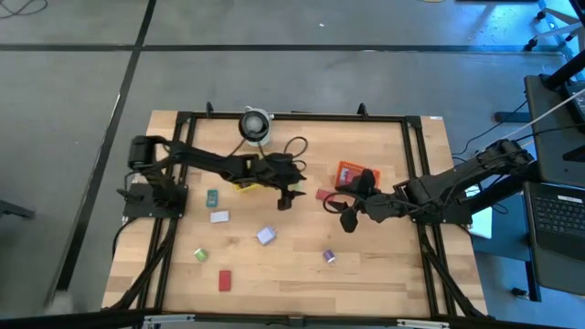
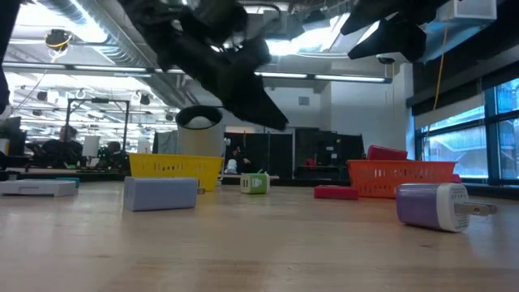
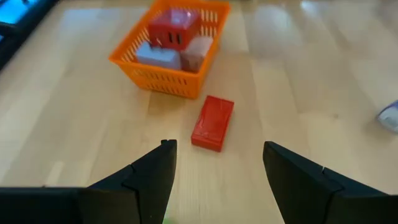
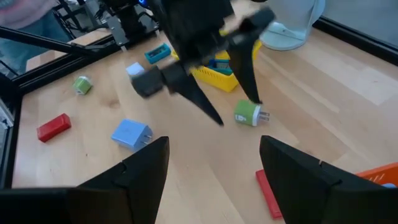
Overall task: Pick & Place Office items
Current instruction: Put the top red digital clock into the yellow bin
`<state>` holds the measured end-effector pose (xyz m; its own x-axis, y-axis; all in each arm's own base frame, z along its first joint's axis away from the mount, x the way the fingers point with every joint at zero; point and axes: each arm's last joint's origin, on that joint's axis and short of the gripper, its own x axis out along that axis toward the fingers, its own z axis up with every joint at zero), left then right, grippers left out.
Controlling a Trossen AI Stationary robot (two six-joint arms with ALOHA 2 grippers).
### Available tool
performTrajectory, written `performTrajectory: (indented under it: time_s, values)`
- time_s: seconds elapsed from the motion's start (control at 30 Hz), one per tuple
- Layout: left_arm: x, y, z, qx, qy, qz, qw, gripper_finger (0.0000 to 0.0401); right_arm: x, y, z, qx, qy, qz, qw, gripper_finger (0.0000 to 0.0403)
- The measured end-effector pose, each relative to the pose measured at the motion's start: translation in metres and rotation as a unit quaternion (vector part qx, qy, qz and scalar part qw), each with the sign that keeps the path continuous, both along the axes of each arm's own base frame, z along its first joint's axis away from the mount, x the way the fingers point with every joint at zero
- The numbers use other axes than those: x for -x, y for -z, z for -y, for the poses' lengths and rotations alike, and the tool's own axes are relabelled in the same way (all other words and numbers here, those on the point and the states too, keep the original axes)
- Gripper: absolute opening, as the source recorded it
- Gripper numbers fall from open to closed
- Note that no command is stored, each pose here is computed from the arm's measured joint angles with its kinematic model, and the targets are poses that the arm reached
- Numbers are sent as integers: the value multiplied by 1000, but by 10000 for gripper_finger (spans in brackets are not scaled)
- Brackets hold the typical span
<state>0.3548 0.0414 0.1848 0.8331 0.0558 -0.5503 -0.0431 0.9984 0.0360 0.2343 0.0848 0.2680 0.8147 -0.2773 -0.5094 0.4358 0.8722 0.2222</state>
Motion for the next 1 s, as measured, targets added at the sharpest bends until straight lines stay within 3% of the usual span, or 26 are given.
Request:
performTrajectory:
  time_s: [0.27, 0.67, 1.0]
  values:
    - [-30, 30, -4, -29, 24, -40, 998, 236, 0, 0, 0, 3, -3, -1, 1000, 253]
    - [-60, 50, -7, -42, 46, -49, 997, 236, 0, -1, -1, 10, -10, -1, 1000, 227]
    - [-66, 67, -6, -40, 67, -65, 995, 236, -2, -2, -1, 5, -13, 9, 1000, 217]
